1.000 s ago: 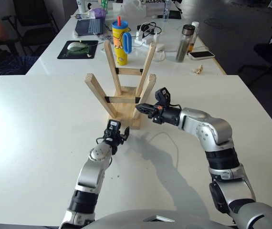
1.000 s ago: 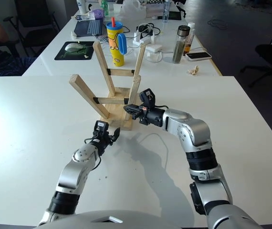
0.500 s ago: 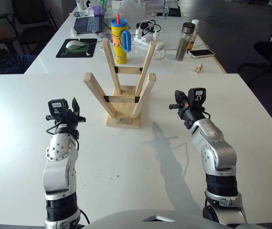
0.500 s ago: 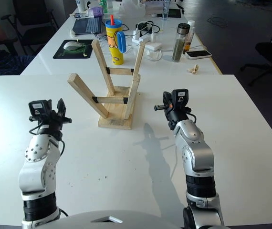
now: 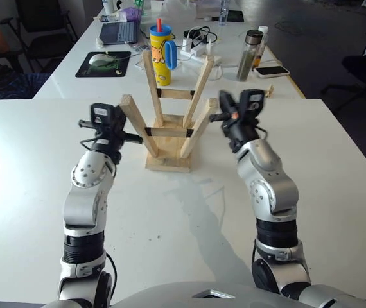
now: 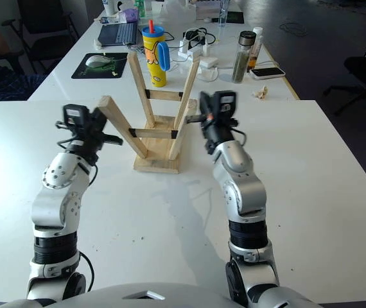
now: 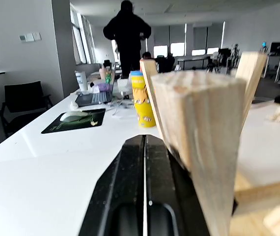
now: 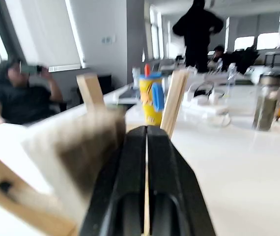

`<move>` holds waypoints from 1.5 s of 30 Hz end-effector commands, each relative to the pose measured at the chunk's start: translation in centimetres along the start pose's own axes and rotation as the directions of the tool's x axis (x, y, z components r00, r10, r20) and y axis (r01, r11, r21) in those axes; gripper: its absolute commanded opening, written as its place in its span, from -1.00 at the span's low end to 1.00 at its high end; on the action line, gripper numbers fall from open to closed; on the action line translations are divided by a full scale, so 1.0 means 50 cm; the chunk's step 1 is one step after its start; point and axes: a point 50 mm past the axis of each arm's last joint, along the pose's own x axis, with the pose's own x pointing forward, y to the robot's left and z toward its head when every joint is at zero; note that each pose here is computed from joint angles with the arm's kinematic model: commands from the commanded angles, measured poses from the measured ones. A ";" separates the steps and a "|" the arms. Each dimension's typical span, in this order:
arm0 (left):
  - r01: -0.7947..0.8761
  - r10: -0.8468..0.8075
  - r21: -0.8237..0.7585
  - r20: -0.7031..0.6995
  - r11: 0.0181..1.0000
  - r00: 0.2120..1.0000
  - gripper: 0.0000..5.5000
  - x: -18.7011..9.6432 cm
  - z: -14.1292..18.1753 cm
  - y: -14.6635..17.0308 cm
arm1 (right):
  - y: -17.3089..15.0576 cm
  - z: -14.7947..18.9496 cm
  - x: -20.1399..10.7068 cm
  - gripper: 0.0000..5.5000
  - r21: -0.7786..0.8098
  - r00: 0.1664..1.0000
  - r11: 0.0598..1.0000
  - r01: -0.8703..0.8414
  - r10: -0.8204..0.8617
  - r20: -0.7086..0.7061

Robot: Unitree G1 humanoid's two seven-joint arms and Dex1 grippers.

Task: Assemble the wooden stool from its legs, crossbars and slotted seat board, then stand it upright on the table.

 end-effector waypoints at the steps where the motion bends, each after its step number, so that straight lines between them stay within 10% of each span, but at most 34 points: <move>1: 0.104 -0.101 0.038 -0.074 0.994 0.992 -1.00 -0.004 -0.023 -0.028 | 0.034 -0.057 -0.012 -1.00 -0.014 0.941 0.957 -0.291 0.283 -0.185; 9: -0.164 0.170 0.071 -0.084 0.984 0.982 -1.00 -0.012 -0.028 0.042 | -0.105 -0.078 -0.017 -1.00 -0.059 0.956 0.985 0.163 -0.172 -0.237; 17: -0.434 0.437 0.102 -0.012 0.895 0.899 -1.00 -0.029 -0.021 0.145 | -0.150 -0.021 -0.031 -1.00 0.032 0.885 0.885 0.465 -0.466 -0.003; 22: -0.082 0.079 0.046 0.077 0.996 0.994 -1.00 0.041 0.012 0.042 | -0.001 0.009 0.030 -1.00 0.051 0.994 0.996 0.074 -0.077 0.072; 26: 0.625 -0.616 0.232 -0.119 0.745 0.779 -1.00 0.021 -0.025 -0.179 | 0.197 -0.031 0.032 -1.00 -0.013 0.852 0.856 -0.517 0.513 -0.104; 36: 0.519 -0.331 0.289 -0.506 0.804 0.796 -1.00 -0.033 -0.169 -0.011 | -0.085 -0.112 0.007 -1.00 -0.160 0.927 0.969 -0.186 0.119 -0.355; 45: 0.474 -0.232 0.353 -0.548 0.807 0.804 -1.00 -0.009 -0.178 0.031 | -0.022 0.008 0.135 -1.00 -0.174 0.962 0.950 -0.258 0.269 0.042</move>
